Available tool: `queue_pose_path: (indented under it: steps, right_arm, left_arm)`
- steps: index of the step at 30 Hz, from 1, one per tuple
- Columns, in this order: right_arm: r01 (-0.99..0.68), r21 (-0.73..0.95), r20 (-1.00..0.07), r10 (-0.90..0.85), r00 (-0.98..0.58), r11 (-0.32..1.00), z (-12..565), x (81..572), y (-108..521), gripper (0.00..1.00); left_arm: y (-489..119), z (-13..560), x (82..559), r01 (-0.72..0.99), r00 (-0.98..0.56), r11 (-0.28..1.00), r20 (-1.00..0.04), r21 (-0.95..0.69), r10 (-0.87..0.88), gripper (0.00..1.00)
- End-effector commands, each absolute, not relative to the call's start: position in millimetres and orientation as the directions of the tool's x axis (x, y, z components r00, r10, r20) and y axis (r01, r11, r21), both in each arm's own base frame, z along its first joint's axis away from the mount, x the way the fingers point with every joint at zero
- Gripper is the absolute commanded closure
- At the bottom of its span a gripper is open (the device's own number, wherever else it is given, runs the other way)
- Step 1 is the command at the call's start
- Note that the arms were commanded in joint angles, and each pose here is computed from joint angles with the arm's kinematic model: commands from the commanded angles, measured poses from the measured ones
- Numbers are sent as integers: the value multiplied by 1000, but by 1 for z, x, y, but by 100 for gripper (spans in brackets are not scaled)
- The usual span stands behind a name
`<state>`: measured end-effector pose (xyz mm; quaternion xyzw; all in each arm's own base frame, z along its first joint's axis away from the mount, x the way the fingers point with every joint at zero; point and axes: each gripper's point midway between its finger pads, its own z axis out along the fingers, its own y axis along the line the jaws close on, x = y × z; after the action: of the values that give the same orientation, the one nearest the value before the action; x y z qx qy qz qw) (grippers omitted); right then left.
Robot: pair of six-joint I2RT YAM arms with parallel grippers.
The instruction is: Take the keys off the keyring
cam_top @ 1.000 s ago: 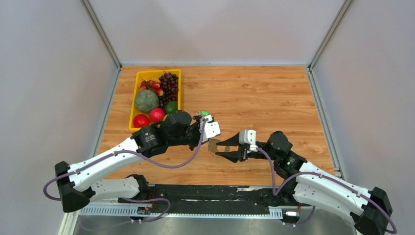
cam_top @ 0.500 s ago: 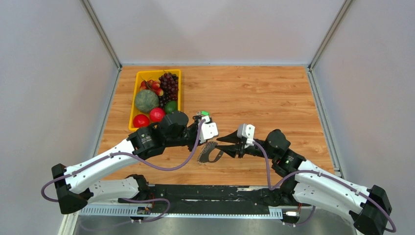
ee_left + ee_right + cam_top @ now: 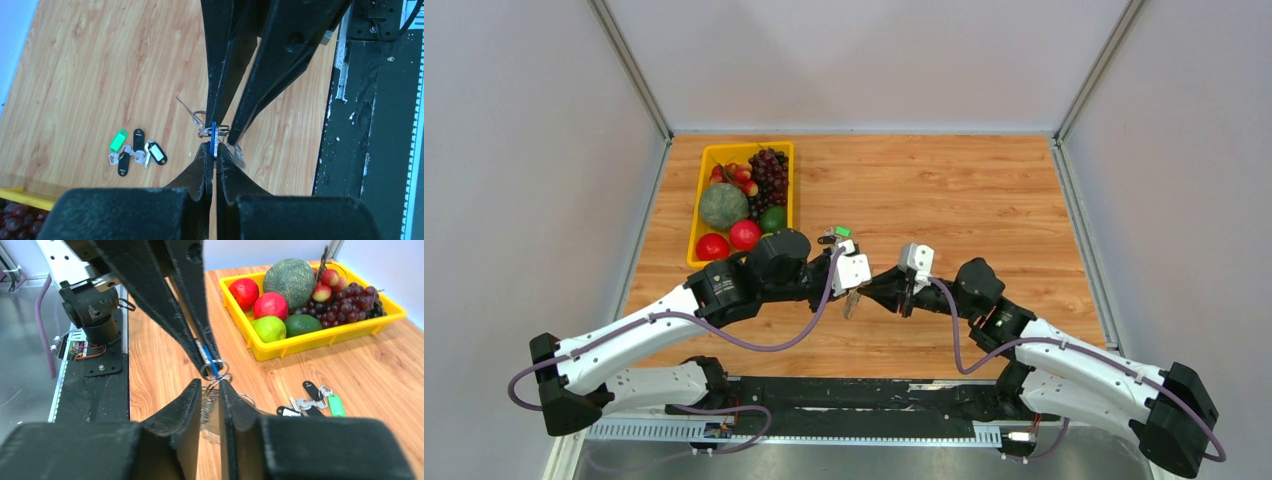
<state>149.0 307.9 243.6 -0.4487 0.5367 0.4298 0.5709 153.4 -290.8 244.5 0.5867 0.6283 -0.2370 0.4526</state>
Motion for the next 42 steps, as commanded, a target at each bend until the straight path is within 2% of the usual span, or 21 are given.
queue_pose_path:
  steps: [1, 3, 6, 8, 15, 20, 24, 30, 37, 42]
  right_arm:
    - [-968, -70, -990, 101, 96, 242, 282, 152, 312, 88]
    - [-964, -68, -991, 96, 95, 259, 280, 154, 310, 100]
    - [-967, -87, -989, 97, 113, 241, 280, 148, 306, 100]
    - [-976, -131, -982, 111, 151, 173, 280, 132, 304, 100]
    - [-942, -331, -928, 162, 334, 47, 278, 97, 290, 100]
    - [-895, -418, -862, 242, 445, 153, 290, 93, 270, 100]
    - [-892, -405, -873, 206, 442, 201, 291, 102, 267, 100]
    - [-891, -336, -900, 176, 399, 305, 293, 123, 263, 100]
    - [-912, -313, -908, 196, 369, 265, 293, 122, 274, 100]
    - [-924, -293, -923, 179, 340, 246, 294, 126, 282, 100]
  left_arm:
    - [-304, 280, 151, 950, 127, 209, -897, 233, 423, 100]
    - [-305, 282, 150, 953, 119, 208, -902, 222, 415, 100]
    - [-302, 285, 154, 946, 81, 257, -911, 198, 405, 100]
    - [-296, 283, 165, 920, 15, 351, -911, 175, 413, 100]
    - [-296, 269, 175, 908, -117, 411, -893, 80, 434, 100]
    - [-304, 255, 169, 938, -126, 345, -885, 42, 449, 100]
    - [-310, 257, 163, 956, -86, 289, -902, 45, 422, 100]
    - [-310, 258, 164, 958, -59, 279, -903, 69, 426, 100]
    - [-325, 246, 143, 990, -56, 140, -899, 7, 435, 100]
    - [-331, 241, 143, 991, -46, 130, -889, 16, 456, 100]
